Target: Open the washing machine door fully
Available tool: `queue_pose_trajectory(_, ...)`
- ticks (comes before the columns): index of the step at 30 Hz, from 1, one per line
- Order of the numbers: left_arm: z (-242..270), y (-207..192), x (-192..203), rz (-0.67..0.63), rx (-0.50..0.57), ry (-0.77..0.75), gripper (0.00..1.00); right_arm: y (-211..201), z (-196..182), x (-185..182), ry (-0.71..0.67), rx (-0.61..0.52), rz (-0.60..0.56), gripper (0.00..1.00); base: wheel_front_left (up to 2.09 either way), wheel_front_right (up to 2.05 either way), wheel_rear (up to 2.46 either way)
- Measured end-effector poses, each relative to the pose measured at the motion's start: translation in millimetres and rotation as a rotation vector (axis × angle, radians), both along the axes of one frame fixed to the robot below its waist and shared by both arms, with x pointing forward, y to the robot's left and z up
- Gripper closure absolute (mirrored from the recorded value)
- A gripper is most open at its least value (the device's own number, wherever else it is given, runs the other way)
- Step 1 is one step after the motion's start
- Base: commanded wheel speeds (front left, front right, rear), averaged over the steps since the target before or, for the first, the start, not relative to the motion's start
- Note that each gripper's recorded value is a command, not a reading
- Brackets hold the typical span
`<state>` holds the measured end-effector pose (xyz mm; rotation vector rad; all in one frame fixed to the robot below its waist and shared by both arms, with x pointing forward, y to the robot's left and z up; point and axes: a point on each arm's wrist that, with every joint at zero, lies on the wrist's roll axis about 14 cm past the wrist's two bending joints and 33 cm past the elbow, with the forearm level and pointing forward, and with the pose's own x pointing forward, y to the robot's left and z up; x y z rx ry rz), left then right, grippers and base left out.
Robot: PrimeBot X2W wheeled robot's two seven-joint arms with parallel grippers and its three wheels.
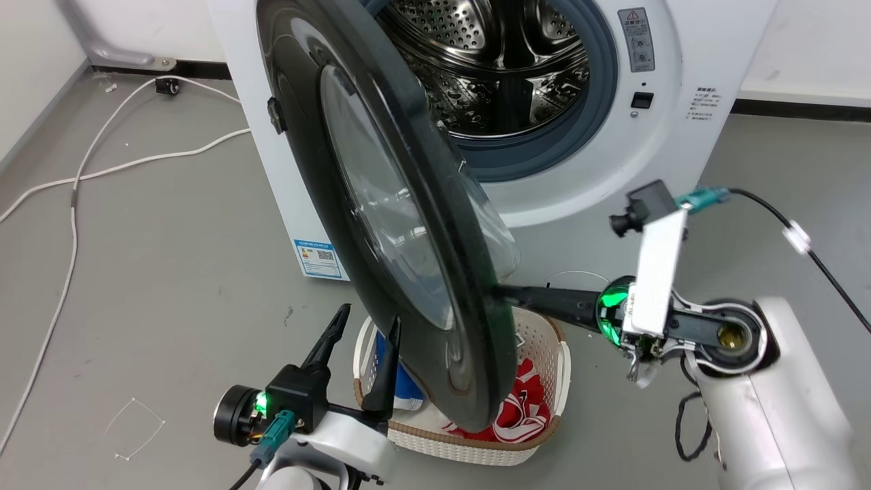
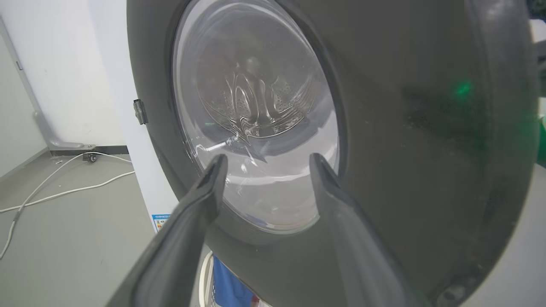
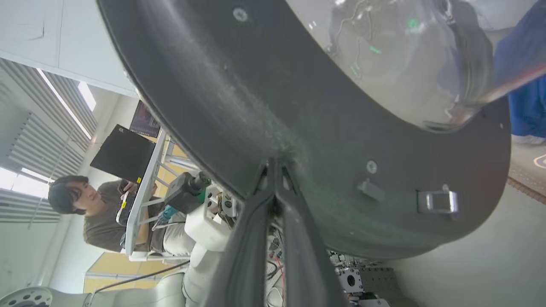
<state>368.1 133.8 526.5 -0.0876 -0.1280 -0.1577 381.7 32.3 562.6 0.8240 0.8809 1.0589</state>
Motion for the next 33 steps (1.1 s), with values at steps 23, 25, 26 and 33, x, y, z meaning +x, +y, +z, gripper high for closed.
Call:
queue_pose_trajectory(23,-7.6,-3.1,4.5,-0.016,0.033,0.018,0.00,-188.1,-16.3,-8.8,-0.476,-0.082,-1.110,0.00,0.00,0.00,0.00)
queue_pose_trajectory(25,-9.4,-1.3,4.2,-0.008,0.034,0.023,0.00,-203.2,-13.1,-13.6,-0.560,-0.153,-1.155,0.00,0.00,0.00,0.00)
queue_pose_trajectory(26,-9.6,-0.8,4.5,-0.007,0.035,0.023,0.00,-212.1,-11.2,-15.3,-0.609,-0.204,-1.171,0.00,0.00,0.00,0.00)
queue_pose_trajectory(33,-7.7,-1.3,6.7,-0.008,0.038,0.017,0.00,-240.3,5.9,-22.4,-0.926,-0.546,-1.178,0.00,0.00,0.00,0.00)
